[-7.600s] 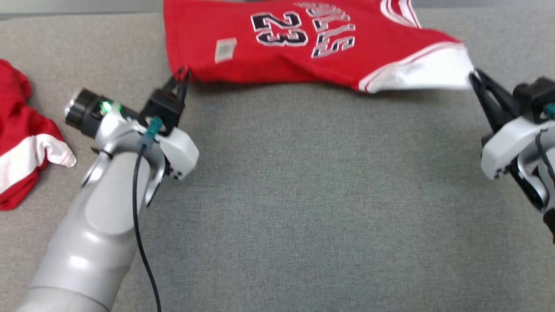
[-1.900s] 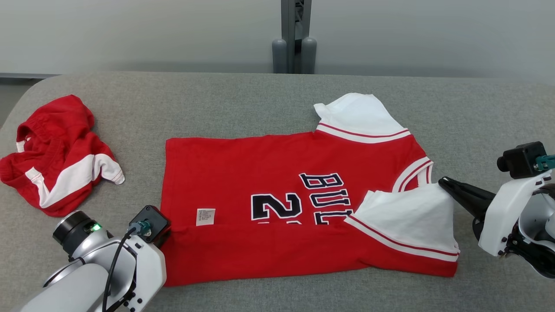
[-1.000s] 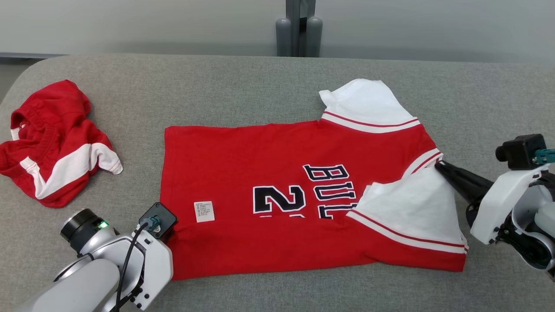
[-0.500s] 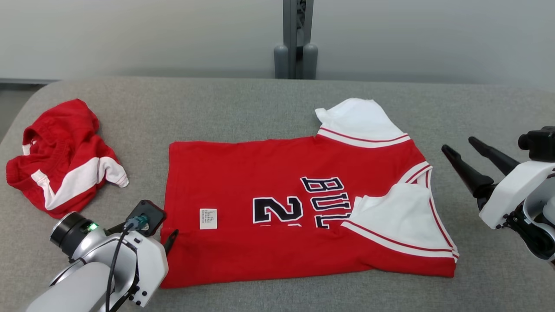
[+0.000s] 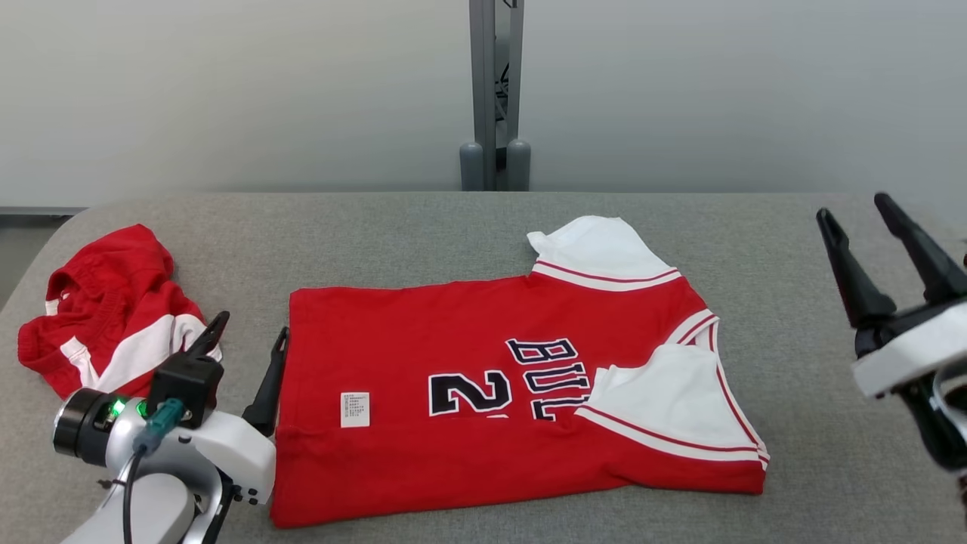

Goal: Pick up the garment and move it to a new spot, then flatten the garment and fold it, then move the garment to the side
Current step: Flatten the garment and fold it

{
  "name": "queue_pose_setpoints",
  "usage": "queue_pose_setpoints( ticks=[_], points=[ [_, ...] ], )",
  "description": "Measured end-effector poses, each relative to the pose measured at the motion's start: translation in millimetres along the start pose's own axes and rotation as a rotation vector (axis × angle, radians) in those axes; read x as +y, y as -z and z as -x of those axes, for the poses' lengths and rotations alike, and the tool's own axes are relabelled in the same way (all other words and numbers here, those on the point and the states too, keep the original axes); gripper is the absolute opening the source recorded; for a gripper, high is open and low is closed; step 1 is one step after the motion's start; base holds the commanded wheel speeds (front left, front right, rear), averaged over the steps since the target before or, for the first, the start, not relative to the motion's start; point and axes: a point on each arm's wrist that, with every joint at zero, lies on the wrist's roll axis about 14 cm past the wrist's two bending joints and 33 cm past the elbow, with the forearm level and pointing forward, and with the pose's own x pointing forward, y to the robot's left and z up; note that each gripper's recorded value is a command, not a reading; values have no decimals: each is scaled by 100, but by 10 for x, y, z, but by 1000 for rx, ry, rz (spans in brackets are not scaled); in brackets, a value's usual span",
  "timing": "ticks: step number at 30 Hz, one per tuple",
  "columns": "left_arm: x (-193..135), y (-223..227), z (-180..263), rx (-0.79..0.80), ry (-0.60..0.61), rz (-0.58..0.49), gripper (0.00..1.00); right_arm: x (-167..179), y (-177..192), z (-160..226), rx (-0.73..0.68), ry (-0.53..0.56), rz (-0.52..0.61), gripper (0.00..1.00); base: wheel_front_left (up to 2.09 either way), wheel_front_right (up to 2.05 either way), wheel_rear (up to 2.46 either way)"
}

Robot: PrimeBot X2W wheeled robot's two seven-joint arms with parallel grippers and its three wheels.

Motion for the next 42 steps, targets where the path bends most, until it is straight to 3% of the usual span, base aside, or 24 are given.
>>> queue_pose_setpoints(
  ticks=[6,15,23,35,42],
  points=[
    [18,-73,59,-87,-101,-6,100,126,99,316,-56,79,-7,100,0,0,0],
    [-52,-154,228,-169,-221,140,100,262,323,645,-54,197,-37,100,0,0,0],
    [-194,183,394,-105,-223,288,100,343,521,813,-13,261,-87,100,0,0,0],
    [-168,549,514,-16,-218,286,100,384,626,826,15,268,-107,100,0,0,0],
    [-271,987,629,126,-211,322,100,320,1144,1049,165,342,-215,100,0,0,0]
  ],
)
